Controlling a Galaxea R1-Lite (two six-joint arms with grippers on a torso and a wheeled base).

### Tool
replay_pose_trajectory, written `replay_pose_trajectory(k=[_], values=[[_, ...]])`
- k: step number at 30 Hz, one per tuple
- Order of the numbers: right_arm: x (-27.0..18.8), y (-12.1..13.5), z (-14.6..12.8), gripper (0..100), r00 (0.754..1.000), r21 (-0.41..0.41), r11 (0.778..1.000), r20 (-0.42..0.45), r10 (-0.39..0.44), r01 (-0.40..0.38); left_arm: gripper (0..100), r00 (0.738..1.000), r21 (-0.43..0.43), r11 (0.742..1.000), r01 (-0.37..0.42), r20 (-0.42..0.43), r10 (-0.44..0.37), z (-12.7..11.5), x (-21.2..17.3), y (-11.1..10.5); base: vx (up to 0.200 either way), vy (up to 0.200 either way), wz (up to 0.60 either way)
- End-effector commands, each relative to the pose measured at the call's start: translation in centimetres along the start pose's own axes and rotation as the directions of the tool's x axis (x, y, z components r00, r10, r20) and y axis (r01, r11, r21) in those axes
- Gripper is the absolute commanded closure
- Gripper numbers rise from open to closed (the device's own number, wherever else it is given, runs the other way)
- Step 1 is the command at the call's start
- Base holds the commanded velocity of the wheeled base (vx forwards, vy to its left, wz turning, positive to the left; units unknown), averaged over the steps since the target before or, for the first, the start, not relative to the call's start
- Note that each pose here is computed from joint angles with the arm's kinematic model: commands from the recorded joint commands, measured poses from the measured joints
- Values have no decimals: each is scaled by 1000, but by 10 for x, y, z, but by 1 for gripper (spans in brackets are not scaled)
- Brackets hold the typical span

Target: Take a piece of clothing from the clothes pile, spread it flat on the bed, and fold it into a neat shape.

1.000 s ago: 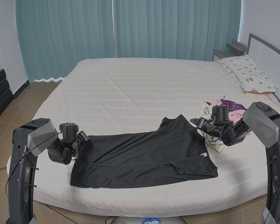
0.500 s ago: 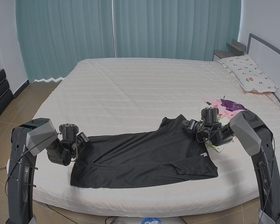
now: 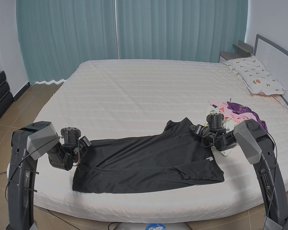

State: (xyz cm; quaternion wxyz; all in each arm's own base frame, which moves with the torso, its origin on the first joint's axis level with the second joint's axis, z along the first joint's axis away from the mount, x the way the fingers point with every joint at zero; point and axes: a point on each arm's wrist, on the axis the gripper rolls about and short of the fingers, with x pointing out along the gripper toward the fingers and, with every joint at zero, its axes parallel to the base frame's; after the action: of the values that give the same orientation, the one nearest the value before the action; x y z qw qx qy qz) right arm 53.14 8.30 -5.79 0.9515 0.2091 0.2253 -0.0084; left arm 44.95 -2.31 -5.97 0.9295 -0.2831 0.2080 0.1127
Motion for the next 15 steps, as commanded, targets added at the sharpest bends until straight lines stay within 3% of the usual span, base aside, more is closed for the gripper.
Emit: replay_pose_trajectory(k=[1, 6, 15], values=[[5, -2, -7, 100, 1000, 4, 1000, 0, 0, 0, 100, 1000, -2, 1000, 1, 1, -1, 1, 0, 0, 0, 0, 0], [2, 5, 6, 100, 999, 67, 998, 33, 17, -19, 100, 1000, -2, 1000, 1, 1, -1, 1, 0, 0, 0, 0, 0], [-9, 6, 17, 100, 998, 91, 996, 59, 0, -5, 100, 999, -14, 1000, 16, 45, -15, 18, -3, -5, 0, 0, 0]])
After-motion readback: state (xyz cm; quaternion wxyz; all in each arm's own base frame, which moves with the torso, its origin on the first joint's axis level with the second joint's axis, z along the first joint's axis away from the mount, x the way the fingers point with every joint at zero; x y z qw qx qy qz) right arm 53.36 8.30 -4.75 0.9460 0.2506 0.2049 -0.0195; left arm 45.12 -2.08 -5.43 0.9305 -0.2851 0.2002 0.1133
